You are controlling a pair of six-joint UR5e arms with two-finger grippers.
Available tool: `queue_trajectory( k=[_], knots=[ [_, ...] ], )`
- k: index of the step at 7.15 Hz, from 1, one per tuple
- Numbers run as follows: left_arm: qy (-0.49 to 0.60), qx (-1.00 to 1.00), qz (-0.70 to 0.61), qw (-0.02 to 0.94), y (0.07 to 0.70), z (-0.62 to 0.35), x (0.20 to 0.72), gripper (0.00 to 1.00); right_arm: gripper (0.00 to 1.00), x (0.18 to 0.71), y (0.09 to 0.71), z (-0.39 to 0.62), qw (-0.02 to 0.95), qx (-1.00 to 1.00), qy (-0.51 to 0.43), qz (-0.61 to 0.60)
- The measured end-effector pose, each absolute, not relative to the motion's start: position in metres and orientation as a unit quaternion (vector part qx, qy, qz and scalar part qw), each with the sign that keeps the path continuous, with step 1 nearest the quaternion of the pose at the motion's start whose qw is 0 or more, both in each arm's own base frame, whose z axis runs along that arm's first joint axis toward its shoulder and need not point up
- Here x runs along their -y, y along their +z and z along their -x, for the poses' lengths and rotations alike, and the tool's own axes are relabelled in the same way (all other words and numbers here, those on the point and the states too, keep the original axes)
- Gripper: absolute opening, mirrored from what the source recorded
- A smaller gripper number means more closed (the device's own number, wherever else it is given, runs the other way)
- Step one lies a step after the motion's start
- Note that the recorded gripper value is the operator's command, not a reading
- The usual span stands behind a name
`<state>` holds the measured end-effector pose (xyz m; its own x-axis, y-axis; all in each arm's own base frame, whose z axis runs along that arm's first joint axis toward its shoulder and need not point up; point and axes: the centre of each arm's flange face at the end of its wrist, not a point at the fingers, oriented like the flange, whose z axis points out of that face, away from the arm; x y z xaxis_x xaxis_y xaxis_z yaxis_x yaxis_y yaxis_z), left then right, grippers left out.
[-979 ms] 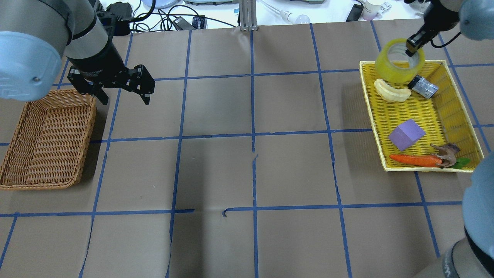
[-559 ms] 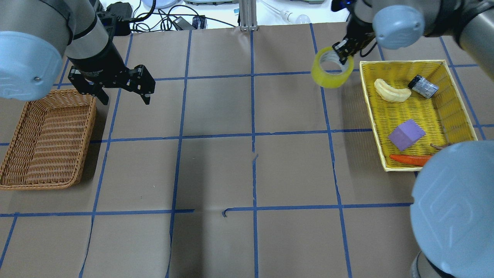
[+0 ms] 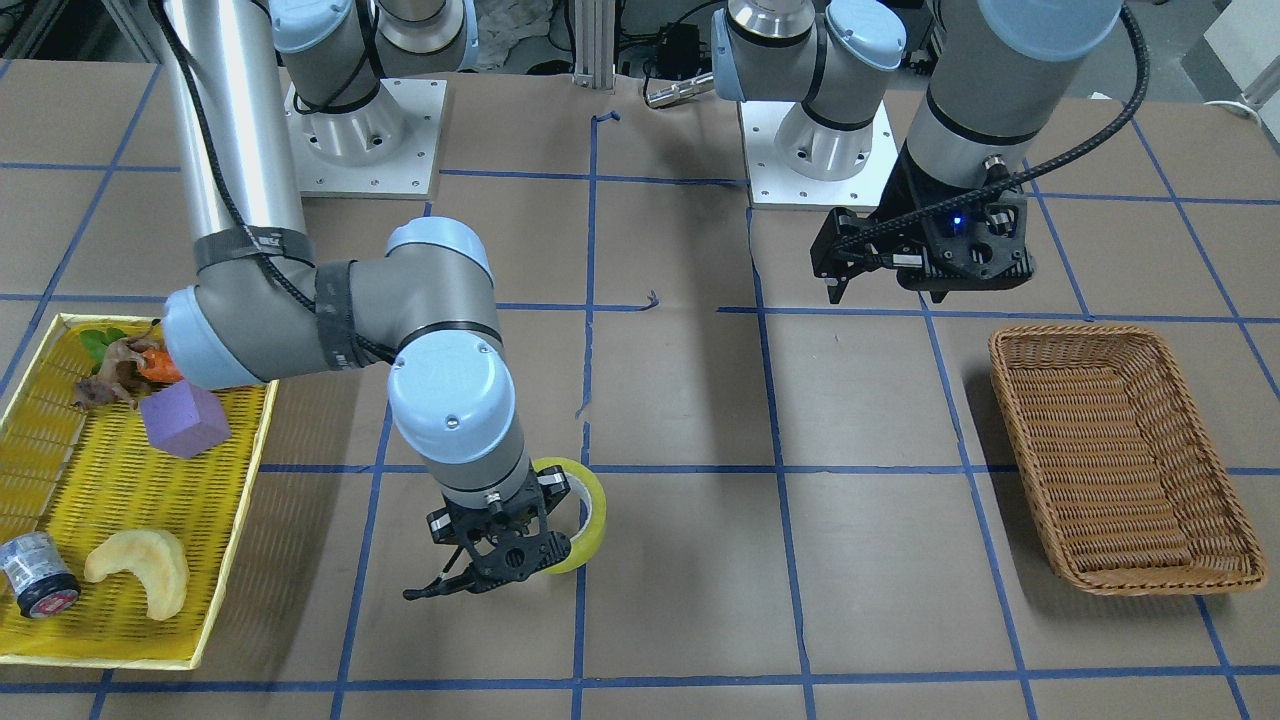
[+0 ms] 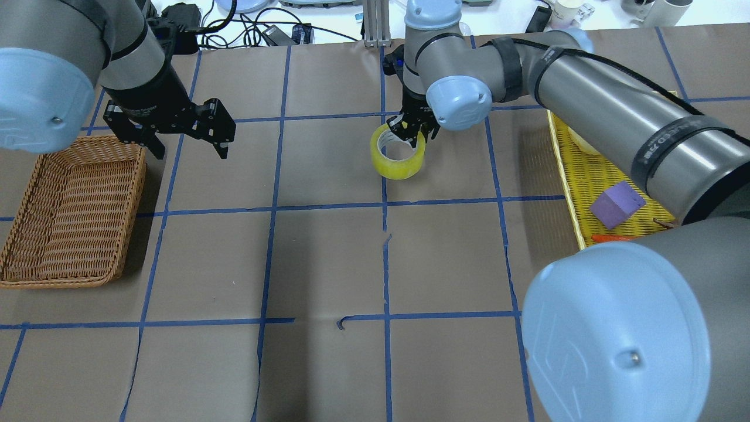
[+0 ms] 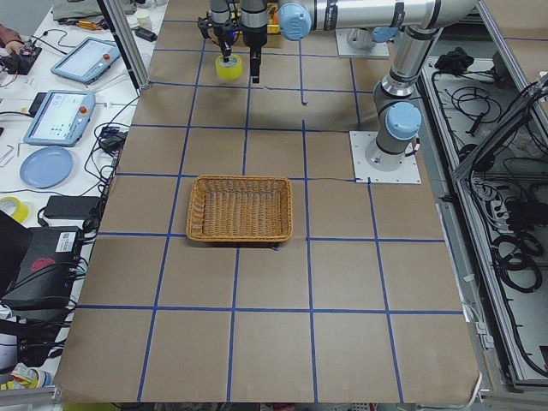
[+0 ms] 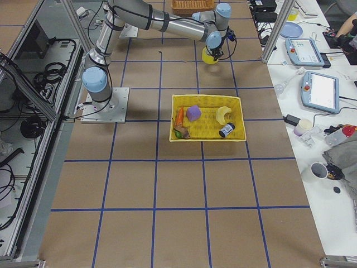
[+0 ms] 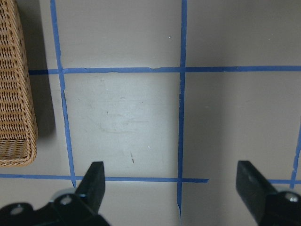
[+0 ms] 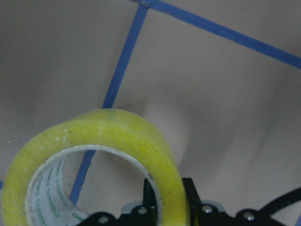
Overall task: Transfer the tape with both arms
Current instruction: 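Carry the tape roll with the right gripper to the table center, then release the tape roll on the table and raise the right gripper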
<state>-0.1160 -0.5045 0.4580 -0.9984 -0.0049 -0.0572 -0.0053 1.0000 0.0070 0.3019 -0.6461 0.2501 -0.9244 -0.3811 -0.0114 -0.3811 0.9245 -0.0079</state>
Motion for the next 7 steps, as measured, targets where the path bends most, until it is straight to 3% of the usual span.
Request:
queue_trajectory(
  k=[3, 4, 5, 7],
  knots=[
    [0.003, -1.0, 0.002, 0.028, 0.458, 0.116, 0.504, 1.0, 0.0, 0.632, 0.227, -0.318, 0.009, -0.98, 0.015, 0.201],
    [0.003, -1.0, 0.002, 0.029, 0.458, 0.116, 0.504, 1.0, 0.06, 0.634, 0.221, -0.32, 0.01, -0.979, 0.008, 0.201],
    [0.003, -1.0, 0.002, 0.028, 0.458, 0.116, 0.504, 1.0, 0.86, 0.637, 0.213, -0.321, 0.011, -0.979, 0.003, 0.201],
    [0.003, -1.0, 0.002, 0.028, 0.458, 0.116, 0.504, 1.0, 1.0, 0.641, 0.208, -0.322, 0.011, -0.979, -0.006, 0.202]
  ],
)
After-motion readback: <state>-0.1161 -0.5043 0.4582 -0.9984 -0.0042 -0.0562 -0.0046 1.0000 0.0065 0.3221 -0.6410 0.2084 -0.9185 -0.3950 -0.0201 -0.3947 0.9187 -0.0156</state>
